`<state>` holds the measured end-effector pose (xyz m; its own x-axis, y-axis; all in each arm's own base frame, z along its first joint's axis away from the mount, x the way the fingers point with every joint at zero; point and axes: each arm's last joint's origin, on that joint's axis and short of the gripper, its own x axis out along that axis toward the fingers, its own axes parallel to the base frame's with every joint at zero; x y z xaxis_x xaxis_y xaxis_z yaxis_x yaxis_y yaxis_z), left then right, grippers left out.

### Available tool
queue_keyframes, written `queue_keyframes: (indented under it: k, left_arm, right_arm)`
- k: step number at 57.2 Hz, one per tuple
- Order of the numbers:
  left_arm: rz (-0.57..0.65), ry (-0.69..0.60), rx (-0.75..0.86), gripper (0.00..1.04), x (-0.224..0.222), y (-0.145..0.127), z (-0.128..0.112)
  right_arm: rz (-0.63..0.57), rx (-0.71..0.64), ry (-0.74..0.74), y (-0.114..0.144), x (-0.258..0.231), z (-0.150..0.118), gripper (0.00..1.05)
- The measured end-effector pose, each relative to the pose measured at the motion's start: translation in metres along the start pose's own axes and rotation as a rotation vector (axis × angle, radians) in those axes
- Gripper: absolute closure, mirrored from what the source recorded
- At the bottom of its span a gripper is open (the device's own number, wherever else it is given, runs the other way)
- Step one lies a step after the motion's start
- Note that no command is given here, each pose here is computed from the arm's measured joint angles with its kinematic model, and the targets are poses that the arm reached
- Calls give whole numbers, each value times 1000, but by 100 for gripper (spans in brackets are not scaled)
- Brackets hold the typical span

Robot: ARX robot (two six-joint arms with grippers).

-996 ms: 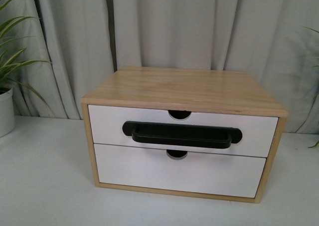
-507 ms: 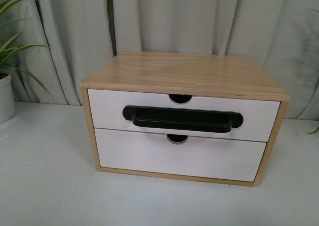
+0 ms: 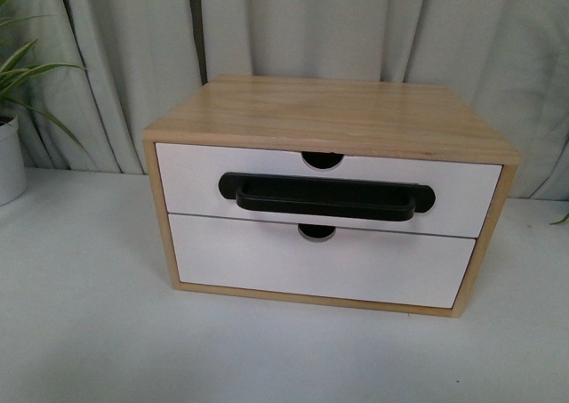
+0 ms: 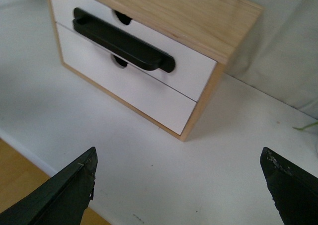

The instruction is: Pull drawer

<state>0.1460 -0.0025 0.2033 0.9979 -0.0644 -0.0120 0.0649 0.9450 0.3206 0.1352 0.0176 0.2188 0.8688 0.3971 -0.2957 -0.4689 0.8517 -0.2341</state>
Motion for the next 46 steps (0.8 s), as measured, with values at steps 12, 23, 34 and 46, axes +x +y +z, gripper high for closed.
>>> queue_keyframes:
  k: [12, 23, 34, 46]
  left_arm:
    - [-446, 3, 249, 6, 40, -1, 21]
    - [-697, 119, 512, 6, 68, -15, 26]
    - [-786, 140, 739, 6, 104, -27, 38]
    - [-852, 143, 898, 6, 137, -42, 45]
  right_arm:
    - [203, -211, 64, -3, 26, 24, 9]
    - [281, -343, 93, -5, 41, 32, 9]
    - [317, -438, 121, -9, 57, 29, 9]
    - [337, -471, 132, -14, 76, 29, 9]
